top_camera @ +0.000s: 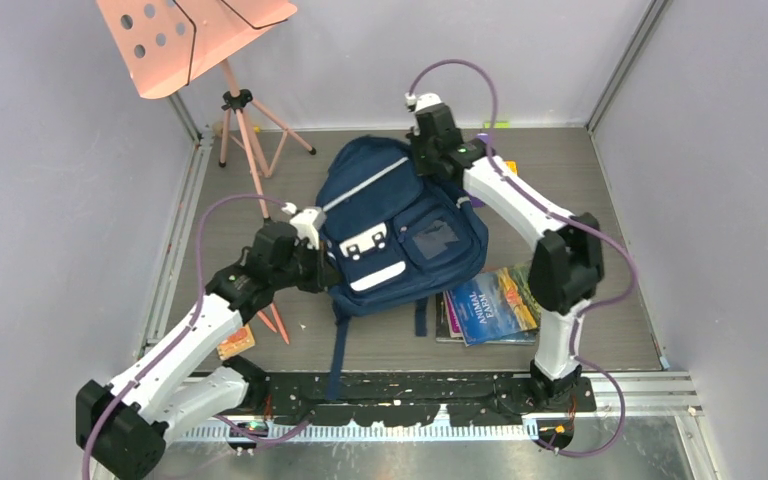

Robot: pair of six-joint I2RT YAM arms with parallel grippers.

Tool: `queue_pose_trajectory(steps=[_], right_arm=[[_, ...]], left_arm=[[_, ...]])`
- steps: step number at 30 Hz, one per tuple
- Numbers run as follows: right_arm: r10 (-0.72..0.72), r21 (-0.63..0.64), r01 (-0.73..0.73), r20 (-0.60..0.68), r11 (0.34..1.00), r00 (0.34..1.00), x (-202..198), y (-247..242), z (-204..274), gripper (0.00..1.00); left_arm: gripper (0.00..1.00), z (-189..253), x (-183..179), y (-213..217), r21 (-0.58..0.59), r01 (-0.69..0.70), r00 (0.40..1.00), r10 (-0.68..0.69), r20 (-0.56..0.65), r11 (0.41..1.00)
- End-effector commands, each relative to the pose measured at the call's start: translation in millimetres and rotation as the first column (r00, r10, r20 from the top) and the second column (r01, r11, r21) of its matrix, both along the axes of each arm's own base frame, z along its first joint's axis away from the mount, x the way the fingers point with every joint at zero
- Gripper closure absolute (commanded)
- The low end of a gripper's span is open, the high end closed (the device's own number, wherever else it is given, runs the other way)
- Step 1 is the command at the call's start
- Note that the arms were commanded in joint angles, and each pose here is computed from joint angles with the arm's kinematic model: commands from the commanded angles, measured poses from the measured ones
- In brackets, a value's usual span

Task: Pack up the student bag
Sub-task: Adjust the student bag at the center of the board.

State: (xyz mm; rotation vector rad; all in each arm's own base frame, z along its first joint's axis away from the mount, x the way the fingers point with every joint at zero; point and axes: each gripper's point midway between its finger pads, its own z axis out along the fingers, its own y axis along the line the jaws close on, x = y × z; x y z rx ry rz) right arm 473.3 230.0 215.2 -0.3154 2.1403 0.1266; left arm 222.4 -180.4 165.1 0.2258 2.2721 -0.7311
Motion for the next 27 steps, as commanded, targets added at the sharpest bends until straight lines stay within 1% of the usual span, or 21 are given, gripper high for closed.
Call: queue_pose_trajectory(steps=[1,3,4,5,6,8,9,10,11,12,13,14,15,16,17,18,19,20,21,22,27], right_arm=[[0.109,0.024,-0.112,0.109,0.993,0.988,22.8,67.6,23.9,0.95],[0.134,0.030,-0.136,0.080,0.990,0.988,27.5,82.7,14.7,0.78],[0.143,0.020,-0.144,0.050,0.989,0.988,25.1,84.8,9.0,0.63],[0.157,0.020,-0.158,0.044,0.987,0.987,26.3,93.0,9.2,0.55],[0.159,0.005,-0.159,0.017,0.987,0.987,21.5,94.0,3.6,0.40],[0.129,-0.007,-0.129,0.023,0.992,0.991,15.6,86.5,16.9,0.26],[0.097,-0.015,-0.097,0.018,0.995,0.995,12.5,79.1,16.7,0.23],[0.083,-0.007,-0.082,0.036,0.997,0.996,4.4,70.7,34.8,0.19],[0.049,-0.020,-0.048,0.020,0.999,0.999,-1.4,60.6,30.1,0.18],[0.032,-0.006,-0.031,0.044,0.999,0.999,-13.2,49.9,52.2,0.16],[-0.004,-0.017,0.004,0.023,1.000,1.000,-22.2,38.6,44.8,0.16],[-0.038,-0.004,0.038,0.051,0.999,0.998,-34.2,23.8,64.9,0.15],[-0.073,-0.006,0.073,0.021,0.997,0.997,-45.2,13.2,53.8,0.14],[-0.116,0.015,0.115,0.053,0.993,0.992,-59.3,-3.7,74.1,0.13],[-0.153,0.014,0.153,0.018,0.988,0.988,-70.8,-14.0,58.8,0.12],[-0.190,0.042,0.188,0.047,0.981,0.981,-85.0,-29.5,75.3,0.11],[-0.220,0.037,0.220,0.008,0.975,0.975,-97.1,-38.5,55.9,0.11],[-0.245,0.068,0.243,0.029,0.968,0.969,-111.2,-51.9,68.9,0.10],[-0.278,0.066,0.278,-0.010,0.958,0.961,-122.3,-60.0,50.4,0.10],[-0.303,0.090,0.302,0.000,0.949,0.953,-135.8,-72.3,58.7,0.10],[-0.434,0.121,0.447,-0.118,0.886,0.893,-194.4,-113.9,20.3,0.10]], left_arm=[[1.00,42.9,-32.9,-71.4,-0.135,0.335,0.941,-0.322,0.108,0.933],[1.00,38.9,-40.9,-88.8,-0.118,0.395,0.917,-0.383,0.112,0.911],[1.00,36.6,-42.1,-96.1,-0.113,0.409,0.911,-0.397,0.110,0.906],[0.95,34.3,-42.2,-102.1,-0.115,0.416,0.908,-0.406,0.102,0.902],[0.84,34.1,-41.4,-106.2,-0.124,0.416,0.909,-0.407,0.093,0.901],[0.64,33.1,-36.5,-108.3,-0.124,0.394,0.918,-0.386,0.084,0.910],[0.51,34.3,-34.0,-108.0,-0.122,0.385,0.922,-0.375,0.092,0.915],[0.40,38.3,-33.0,-107.0,-0.124,0.378,0.924,-0.367,0.107,0.917],[0.29,41.0,-31.5,-104.9,-0.119,0.369,0.927,-0.355,0.119,0.922],[0.21,43.7,-31.7,-102.3,-0.112,0.366,0.927,-0.352,0.129,0.924],[0.14,46.8,-31.7,-98.8,-0.100,0.362,0.927,-0.347,0.139,0.927],[0.08,50.5,-30.7,-94.2,-0.081,0.350,0.931,-0.336,0.146,0.933],[0.03,51.7,-28.9,-87.5,-0.052,0.328,0.937,-0.318,0.146,0.943],[0.01,53.7,-26.5,-80.7,-0.019,0.305,0.943,-0.299,0.148,0.952],[0.00,53.5,-24.2,-72.2,0.020,0.276,0.951,-0.276,0.141,0.961],[0.00,53.8,-19.6,-62.3,0.062,0.236,0.960,-0.243,0.140,0.970],[0.00,55.0,-17.3,-54.0,0.092,0.209,0.966,-0.220,0.133,0.974],[0.00,56.2,-14.9,-46.5,0.110,0.187,0.972,-0.200,0.122,0.976],[0.00,57.3,-13.1,-40.8,0.117,0.175,0.976,-0.188,0.110,0.978],[0.00,57.9,-11.5,-35.3,0.115,0.166,0.980,-0.178,0.094,0.979],[0.00,60.4,9.1,-4.4,0.030,0.078,0.997,-0.078,0.007,0.996]])
